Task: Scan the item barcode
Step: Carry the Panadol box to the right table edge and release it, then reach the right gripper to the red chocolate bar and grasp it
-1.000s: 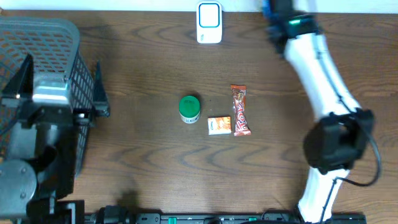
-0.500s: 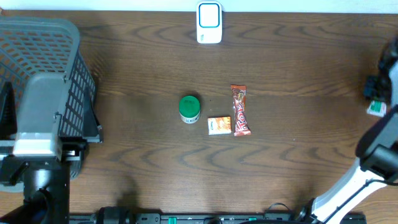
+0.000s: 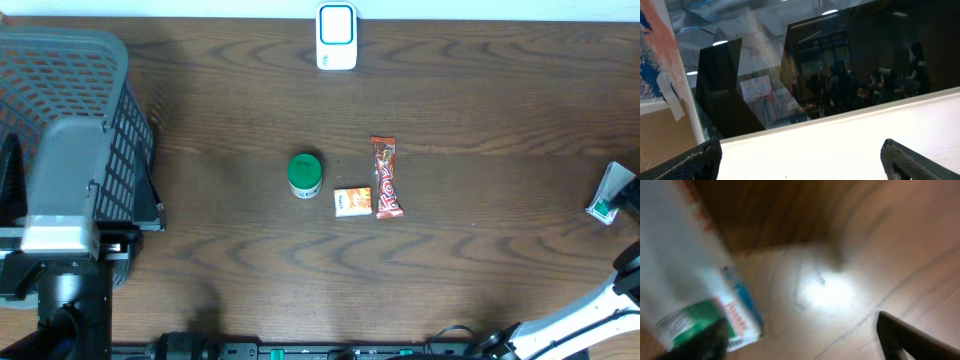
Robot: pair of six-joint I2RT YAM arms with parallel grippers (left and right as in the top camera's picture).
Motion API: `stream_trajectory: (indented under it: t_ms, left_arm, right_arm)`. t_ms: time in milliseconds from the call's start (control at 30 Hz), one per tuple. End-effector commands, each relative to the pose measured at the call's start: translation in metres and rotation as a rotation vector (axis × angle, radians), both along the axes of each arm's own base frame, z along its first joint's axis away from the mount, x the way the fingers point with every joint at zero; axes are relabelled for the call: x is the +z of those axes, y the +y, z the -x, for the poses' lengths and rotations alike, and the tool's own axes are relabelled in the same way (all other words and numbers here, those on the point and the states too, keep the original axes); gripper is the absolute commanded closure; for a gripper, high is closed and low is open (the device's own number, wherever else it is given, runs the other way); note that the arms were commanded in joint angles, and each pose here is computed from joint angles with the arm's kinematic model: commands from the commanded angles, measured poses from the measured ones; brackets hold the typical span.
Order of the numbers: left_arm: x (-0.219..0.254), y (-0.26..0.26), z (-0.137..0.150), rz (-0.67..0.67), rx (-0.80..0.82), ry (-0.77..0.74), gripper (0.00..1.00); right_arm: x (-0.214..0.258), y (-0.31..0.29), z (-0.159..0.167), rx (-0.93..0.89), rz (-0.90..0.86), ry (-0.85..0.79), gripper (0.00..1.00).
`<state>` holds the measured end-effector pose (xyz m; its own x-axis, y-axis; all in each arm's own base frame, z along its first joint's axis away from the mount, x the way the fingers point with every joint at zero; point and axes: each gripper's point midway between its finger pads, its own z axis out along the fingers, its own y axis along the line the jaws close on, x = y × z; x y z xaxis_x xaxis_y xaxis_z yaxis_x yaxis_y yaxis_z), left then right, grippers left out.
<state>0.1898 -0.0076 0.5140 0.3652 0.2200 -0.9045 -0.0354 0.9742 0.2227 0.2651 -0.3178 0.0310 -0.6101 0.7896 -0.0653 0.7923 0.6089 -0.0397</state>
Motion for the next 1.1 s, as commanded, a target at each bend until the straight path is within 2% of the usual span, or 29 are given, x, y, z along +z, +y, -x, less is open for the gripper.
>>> stream_trajectory:
  t_ms: [0,133,267,400,467,567,633,733,867,1000,1067]
  left_arm:
    - [0.003,-0.003,0.003,-0.004,-0.017,-0.012,0.01]
    - [0.003,-0.003,0.005,-0.004,-0.017,-0.015,0.01]
    - [0.003,-0.003,0.005,-0.003,-0.017,-0.013,0.01]
    - [0.003,-0.003,0.005,-0.004,-0.017,-0.017,0.01]
    - [0.003,-0.003,0.005,-0.004,-0.017,-0.017,0.01]
    - [0.003,-0.003,0.005,-0.004,-0.017,-0.017,0.01]
    - [0.003,-0.003,0.005,-0.004,-0.017,-0.017,0.01]
    - [0.003,-0.003,0.005,-0.004,-0.017,-0.017,0.01]
    - [0.003,-0.003,0.005,-0.004,-0.017,-0.017,0.01]
    - [0.003,-0.003,0.005,-0.004,-0.017,-0.017,0.01]
    - [0.003,-0.003,0.005,-0.004,-0.017,-0.017,0.01]
  right_arm:
    - [0.073,0.030,-0.057,0.071,-0.010,-0.297,0.01]
    - [0.147,0.084,-0.096,0.214,0.051,-0.466,0.01]
    - [0.202,0.177,-0.126,0.451,0.076,-0.581,0.01]
    - [0.217,0.298,-0.140,0.737,-0.084,-0.652,0.01]
    - [0.203,0.340,-0.131,0.831,-0.124,-0.581,0.12]
    - [0.165,0.387,-0.107,0.883,-0.122,-0.402,0.12]
    - [0.145,0.408,-0.095,0.885,-0.142,-0.346,0.12]
    - [0.113,0.448,-0.067,0.926,-0.263,-0.281,0.12]
    - [0.074,0.461,-0.047,0.880,-0.312,-0.223,0.12]
    - [0.039,0.482,-0.023,0.882,-0.498,-0.231,0.12]
    - [0.023,0.483,-0.017,0.873,-0.526,-0.241,0.15]
